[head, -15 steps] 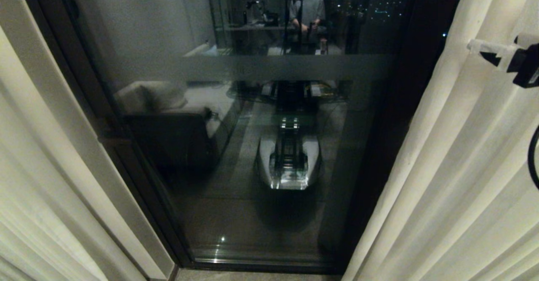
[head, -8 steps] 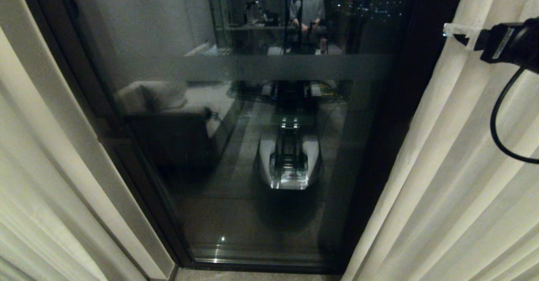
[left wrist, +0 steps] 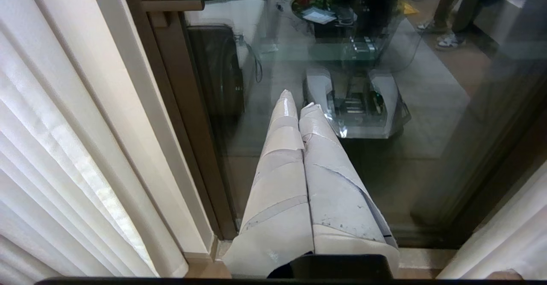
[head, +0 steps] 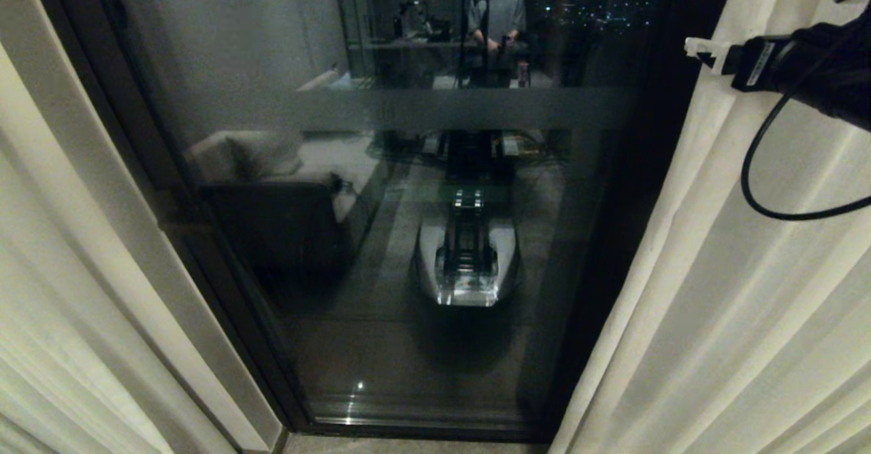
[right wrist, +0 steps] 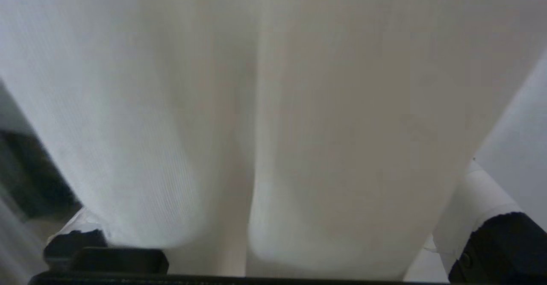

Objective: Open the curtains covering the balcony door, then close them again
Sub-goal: Pull the inner curtains open on both sides

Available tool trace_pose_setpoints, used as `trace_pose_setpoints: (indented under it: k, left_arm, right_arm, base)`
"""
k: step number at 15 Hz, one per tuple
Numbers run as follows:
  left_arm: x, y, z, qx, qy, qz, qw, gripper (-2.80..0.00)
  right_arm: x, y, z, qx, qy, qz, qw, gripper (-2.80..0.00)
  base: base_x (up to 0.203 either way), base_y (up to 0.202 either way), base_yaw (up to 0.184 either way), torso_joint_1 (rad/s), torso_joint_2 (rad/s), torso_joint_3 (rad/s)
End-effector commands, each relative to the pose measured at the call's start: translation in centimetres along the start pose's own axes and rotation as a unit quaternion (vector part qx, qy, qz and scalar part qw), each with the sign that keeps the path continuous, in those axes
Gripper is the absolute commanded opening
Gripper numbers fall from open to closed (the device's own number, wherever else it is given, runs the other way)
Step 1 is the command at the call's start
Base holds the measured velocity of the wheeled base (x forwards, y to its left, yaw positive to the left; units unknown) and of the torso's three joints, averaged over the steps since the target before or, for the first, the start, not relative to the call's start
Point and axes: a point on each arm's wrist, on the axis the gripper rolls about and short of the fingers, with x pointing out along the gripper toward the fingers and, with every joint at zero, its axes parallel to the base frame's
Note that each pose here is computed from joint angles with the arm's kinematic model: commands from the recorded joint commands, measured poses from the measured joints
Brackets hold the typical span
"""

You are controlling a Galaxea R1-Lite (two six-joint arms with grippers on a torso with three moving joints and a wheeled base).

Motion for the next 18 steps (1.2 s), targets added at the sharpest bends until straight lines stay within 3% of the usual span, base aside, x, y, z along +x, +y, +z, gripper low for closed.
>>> trace_pose_setpoints:
  k: [1,7,8,18]
  left_arm:
    - [0.0,0.0,0.0,0.000,0.000,0.000,1.0000,-2.80]
    - [0.0,0.0,0.0,0.000,0.000,0.000,1.0000,-2.80]
    - [0.0,0.0,0.0,0.000,0.000,0.000,1.0000,-2.80]
    - [0.0,0.0,0.0,0.000,0.000,0.000,1.0000,-2.80]
  right_arm:
    - [1.5,-0.2,-0.8,0.001,0.003,0.000,1.000,0.00]
    - [2.6,-0.8,-1.4,-0.001,-0.006,-0.006,1.000,0.00]
    - [2.6,-0.8,-1.4,0.000,-0.006,-0.006,1.000,-2.80]
    - [0.9,-0.5,-0.3,0.017,-0.013,-0.013,1.000,-2.80]
  base:
    - [0.000,0.000,0.000,0.000,0.00,0.000]
    - [0.000,0.000,0.000,0.000,0.00,0.000]
    - [0.000,0.000,0.000,0.000,0.00,0.000]
    - [0.000,0.000,0.000,0.000,0.00,0.000]
